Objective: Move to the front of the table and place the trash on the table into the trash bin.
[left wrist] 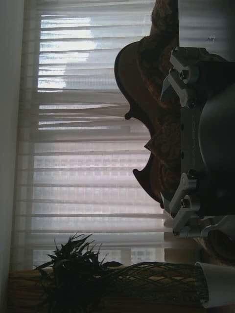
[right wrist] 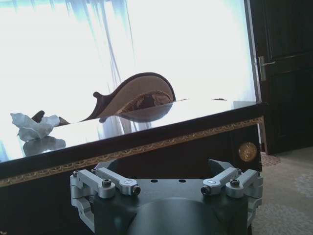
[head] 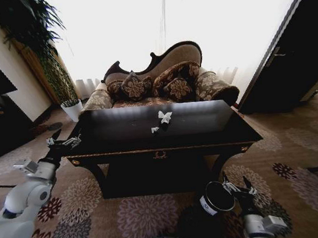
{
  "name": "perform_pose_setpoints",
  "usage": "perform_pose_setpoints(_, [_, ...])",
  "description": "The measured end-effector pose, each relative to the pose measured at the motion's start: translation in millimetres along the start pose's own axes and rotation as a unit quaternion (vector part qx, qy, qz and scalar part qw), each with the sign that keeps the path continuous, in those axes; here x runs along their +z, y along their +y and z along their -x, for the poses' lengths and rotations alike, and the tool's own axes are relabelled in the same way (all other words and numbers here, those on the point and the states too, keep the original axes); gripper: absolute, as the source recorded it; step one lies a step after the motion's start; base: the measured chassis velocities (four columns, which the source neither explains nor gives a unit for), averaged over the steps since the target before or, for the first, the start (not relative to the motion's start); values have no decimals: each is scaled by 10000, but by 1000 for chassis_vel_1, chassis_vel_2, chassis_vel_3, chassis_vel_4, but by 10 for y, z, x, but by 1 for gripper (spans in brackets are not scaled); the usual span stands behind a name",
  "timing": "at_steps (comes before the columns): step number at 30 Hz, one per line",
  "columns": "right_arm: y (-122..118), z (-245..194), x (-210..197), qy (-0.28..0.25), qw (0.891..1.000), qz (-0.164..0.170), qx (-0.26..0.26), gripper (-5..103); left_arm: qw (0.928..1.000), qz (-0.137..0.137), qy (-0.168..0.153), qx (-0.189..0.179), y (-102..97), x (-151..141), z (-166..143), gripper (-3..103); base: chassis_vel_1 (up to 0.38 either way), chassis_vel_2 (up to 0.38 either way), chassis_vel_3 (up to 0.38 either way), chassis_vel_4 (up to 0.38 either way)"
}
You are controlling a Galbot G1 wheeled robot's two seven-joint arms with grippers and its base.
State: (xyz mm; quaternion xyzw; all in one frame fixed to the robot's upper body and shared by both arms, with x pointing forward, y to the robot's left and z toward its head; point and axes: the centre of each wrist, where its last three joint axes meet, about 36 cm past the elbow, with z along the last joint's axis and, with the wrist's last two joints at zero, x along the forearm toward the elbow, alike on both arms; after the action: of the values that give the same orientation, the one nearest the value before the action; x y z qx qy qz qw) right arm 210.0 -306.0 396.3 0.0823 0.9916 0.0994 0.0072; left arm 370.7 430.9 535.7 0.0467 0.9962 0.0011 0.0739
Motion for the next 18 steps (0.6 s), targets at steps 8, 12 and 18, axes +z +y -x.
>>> perform_pose_setpoints(8, [27,656,-508,-196,9985,-62,-515,100,10000,1,0,-1,0,0,0,100,0,0,0,0])
perform_pose_setpoints(12, [161,1019,-847,-184,9931,-248,-1133,100,10000,1,0,0,0,0,0,100,0,0,0,0])
perform_pose_setpoints(18, [306,1315,-923,-16,9872,-357,-1556,100,10000,0,0,1,0,0,0,100,0,0,0,0])
